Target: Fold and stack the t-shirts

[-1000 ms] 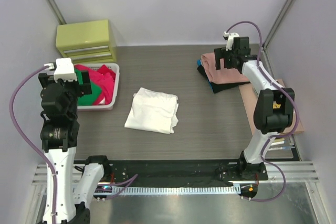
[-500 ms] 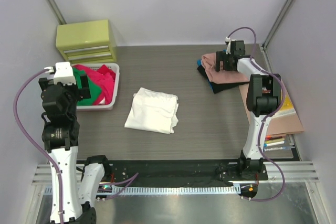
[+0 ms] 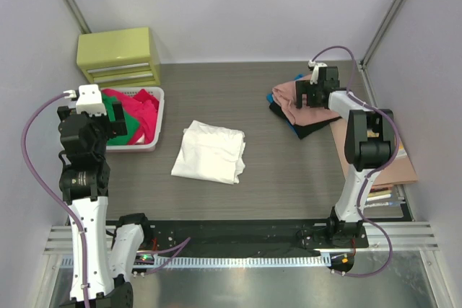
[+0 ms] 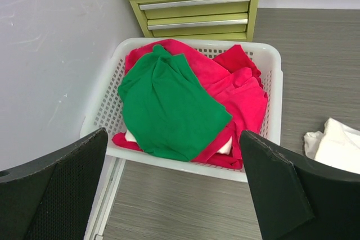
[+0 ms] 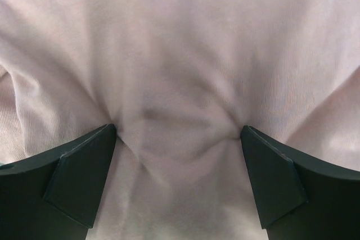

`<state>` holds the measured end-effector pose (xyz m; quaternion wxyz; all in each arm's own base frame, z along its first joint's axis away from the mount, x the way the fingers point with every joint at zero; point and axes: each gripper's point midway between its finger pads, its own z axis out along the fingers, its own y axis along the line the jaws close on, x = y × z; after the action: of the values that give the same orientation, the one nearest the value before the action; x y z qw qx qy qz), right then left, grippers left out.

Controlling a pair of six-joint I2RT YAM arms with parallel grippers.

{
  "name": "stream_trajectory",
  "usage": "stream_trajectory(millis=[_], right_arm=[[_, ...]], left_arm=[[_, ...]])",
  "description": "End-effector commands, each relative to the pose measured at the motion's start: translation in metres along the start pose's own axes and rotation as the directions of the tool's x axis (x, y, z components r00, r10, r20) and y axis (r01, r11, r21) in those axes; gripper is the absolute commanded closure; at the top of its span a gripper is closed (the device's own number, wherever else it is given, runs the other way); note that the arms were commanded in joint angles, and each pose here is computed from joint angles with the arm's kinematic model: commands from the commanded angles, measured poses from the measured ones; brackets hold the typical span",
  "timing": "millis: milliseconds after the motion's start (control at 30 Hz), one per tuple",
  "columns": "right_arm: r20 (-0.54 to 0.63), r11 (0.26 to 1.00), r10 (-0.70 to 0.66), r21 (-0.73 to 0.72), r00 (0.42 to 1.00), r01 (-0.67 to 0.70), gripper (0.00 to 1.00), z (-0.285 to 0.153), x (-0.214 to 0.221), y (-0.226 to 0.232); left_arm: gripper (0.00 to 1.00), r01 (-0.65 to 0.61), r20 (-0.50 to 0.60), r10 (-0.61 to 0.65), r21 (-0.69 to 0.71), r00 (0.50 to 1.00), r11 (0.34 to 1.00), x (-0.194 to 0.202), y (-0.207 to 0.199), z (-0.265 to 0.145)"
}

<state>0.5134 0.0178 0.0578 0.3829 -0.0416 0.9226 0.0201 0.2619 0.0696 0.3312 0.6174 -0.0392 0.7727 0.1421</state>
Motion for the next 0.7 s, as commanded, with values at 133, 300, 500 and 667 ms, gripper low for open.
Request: stream_trajectory(millis=[133, 300, 500, 667], right_arm=[[-0.152, 0.981, -0.094, -0.184, 0.984, 0.065, 0.0, -0.071, 0.069, 0.037], [-0.167, 0.97, -0.133, -0.224, 0.977, 0.093, 0.0, -0.105, 0.087, 0.043], [-0.19, 0.948, -0.19, -0.292, 0.963, 0.129, 0.0, -0.148, 0.097, 0.051], [-0.201, 0.933, -0.213, -0.333, 0.956, 0.138, 0.0, -0.18, 0.105, 0.056]], left_arm=[[0.0, 0.026, 0.036, -0.026, 0.017, 0.999, 1.0, -0.008, -0.003, 0.001], [0.0, 0.027, 0.029, -0.028, 0.031, 0.999, 0.999, -0.005, -0.006, 0.002], [0.0, 0.03, 0.032, -0.03, 0.023, 0.999, 0.999, -0.004, -0.003, 0.0], [0.0, 0.032, 0.037, -0.033, 0.025, 0.999, 0.999, -0.004, -0.003, -0.002]])
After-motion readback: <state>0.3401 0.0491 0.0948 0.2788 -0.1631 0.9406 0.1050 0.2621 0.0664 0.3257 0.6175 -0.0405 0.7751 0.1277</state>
